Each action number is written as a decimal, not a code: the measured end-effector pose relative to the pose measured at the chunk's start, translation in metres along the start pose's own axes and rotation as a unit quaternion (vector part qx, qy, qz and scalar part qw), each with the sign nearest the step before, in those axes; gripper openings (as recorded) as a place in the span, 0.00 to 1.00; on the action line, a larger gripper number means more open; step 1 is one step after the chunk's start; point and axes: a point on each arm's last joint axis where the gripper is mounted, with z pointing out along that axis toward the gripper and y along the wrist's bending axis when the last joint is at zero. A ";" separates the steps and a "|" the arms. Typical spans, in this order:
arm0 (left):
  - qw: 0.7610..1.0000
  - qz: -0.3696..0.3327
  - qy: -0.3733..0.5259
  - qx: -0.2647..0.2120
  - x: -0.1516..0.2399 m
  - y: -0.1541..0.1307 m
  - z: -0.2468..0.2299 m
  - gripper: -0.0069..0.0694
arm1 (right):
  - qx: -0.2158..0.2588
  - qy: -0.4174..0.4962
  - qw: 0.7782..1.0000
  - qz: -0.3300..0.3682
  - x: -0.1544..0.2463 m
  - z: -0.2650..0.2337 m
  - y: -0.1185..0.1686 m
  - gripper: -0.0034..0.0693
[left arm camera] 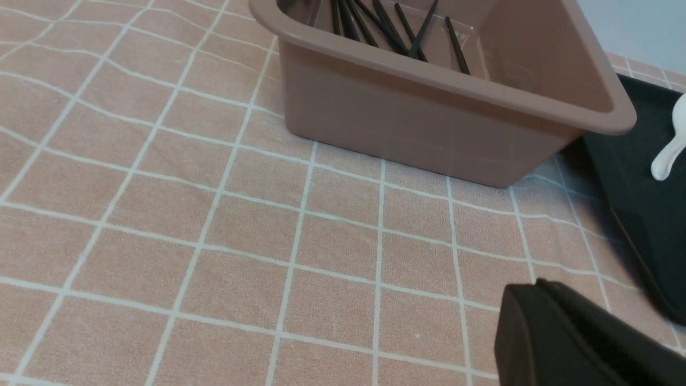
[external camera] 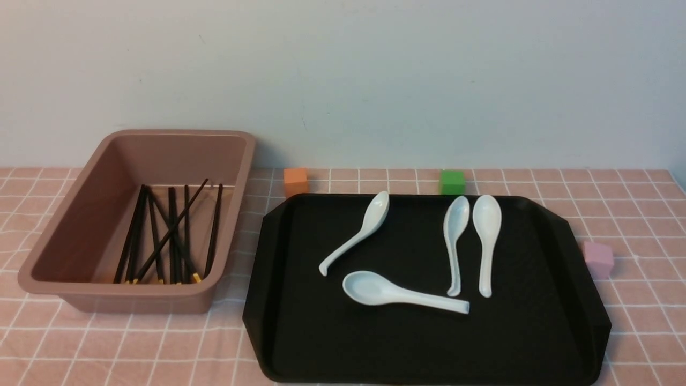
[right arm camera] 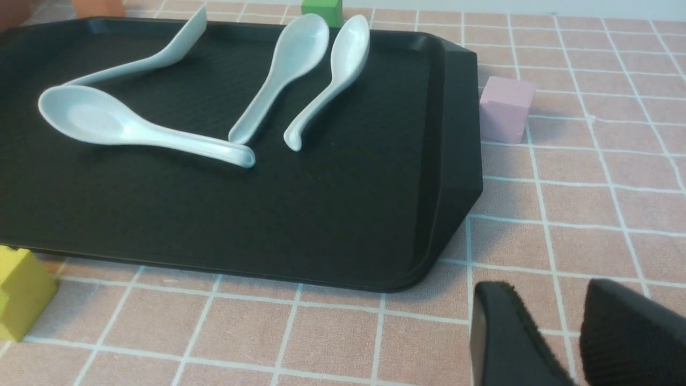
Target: On pink tablecloth take chopsticks from black tray and put them in box.
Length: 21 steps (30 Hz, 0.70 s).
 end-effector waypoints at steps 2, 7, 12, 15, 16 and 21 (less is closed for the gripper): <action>1.000 -0.004 0.001 0.001 0.000 0.000 0.000 0.07 | 0.000 0.000 1.000 0.000 0.000 0.000 0.000 0.38; 1.000 -0.004 0.001 0.002 0.000 0.000 0.000 0.08 | 0.000 0.000 1.000 0.000 0.000 0.000 0.000 0.38; 1.000 -0.005 0.001 0.002 0.000 0.000 0.000 0.08 | 0.000 0.000 1.000 0.000 0.000 0.000 0.000 0.38; 1.000 -0.005 0.001 0.002 0.000 0.000 0.000 0.08 | 0.000 0.000 1.000 0.000 0.000 0.000 0.000 0.38; 1.000 -0.005 0.001 0.002 0.000 0.000 0.000 0.09 | 0.000 0.000 1.000 0.000 0.000 0.000 0.000 0.38; 1.000 -0.005 0.001 0.001 0.001 0.000 0.000 0.09 | 0.000 0.000 1.000 0.000 0.000 0.000 0.000 0.38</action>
